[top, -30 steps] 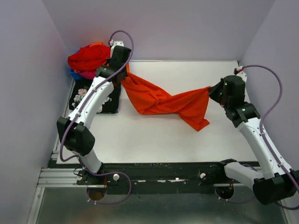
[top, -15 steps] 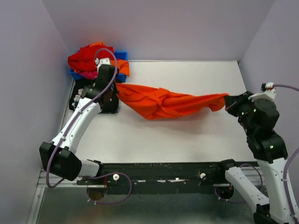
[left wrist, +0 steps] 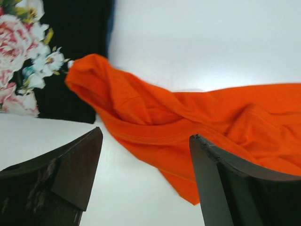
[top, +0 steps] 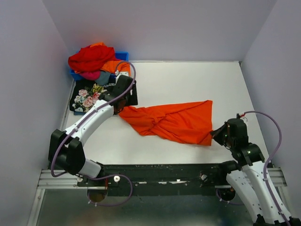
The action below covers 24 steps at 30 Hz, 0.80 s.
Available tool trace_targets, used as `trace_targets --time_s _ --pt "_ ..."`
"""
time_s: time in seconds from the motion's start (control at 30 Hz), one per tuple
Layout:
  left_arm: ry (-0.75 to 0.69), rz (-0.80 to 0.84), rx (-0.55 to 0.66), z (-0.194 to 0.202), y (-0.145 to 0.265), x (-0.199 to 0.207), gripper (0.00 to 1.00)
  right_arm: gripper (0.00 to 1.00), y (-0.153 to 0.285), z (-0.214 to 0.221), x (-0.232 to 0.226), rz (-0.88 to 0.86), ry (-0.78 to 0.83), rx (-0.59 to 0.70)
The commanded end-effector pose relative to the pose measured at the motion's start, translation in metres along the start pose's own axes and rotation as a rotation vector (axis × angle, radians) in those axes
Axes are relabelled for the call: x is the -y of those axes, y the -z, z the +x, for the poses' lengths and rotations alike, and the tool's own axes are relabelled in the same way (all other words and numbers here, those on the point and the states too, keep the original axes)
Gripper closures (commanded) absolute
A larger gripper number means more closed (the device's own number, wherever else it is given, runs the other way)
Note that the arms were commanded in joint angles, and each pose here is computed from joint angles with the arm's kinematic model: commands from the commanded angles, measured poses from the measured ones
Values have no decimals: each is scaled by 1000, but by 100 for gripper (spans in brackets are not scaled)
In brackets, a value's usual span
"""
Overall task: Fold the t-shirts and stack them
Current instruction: Flatten out the tshirt
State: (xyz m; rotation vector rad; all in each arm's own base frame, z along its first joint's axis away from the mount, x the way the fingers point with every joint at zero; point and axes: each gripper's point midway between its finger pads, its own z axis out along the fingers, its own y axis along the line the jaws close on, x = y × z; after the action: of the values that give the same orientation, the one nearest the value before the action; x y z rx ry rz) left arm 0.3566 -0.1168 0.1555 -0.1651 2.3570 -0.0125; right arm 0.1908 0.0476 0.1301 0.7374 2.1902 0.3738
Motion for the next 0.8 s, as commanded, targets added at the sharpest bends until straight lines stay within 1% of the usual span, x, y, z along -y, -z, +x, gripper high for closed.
trace_targets --time_s 0.0,0.13,0.23,0.4,0.6,0.63,0.67,0.77 --pt "-36 76 90 -18 37 37 11 99 -13 14 -2 -19 -32 -50" --pt "-90 217 38 12 45 76 13 99 -20 18 -4 -27 -30 -72" --pt "-167 289 -7 37 43 98 11 99 -22 19 -7 -38 -23 -83" --pt "-276 327 -123 70 20 114 10 99 -22 18 -9 -46 -14 -78" --pt "-324 341 -177 87 -3 131 16 99 -23 19 -9 -54 -10 -81" --pt "-327 340 -188 90 -7 132 18 99 -23 18 -10 -55 -10 -80" --pt "-336 342 -205 94 -10 134 24 99 -23 19 -10 -54 -10 -81" --pt "-345 350 -240 101 -17 140 50 99 -24 18 -10 -52 -8 -81"
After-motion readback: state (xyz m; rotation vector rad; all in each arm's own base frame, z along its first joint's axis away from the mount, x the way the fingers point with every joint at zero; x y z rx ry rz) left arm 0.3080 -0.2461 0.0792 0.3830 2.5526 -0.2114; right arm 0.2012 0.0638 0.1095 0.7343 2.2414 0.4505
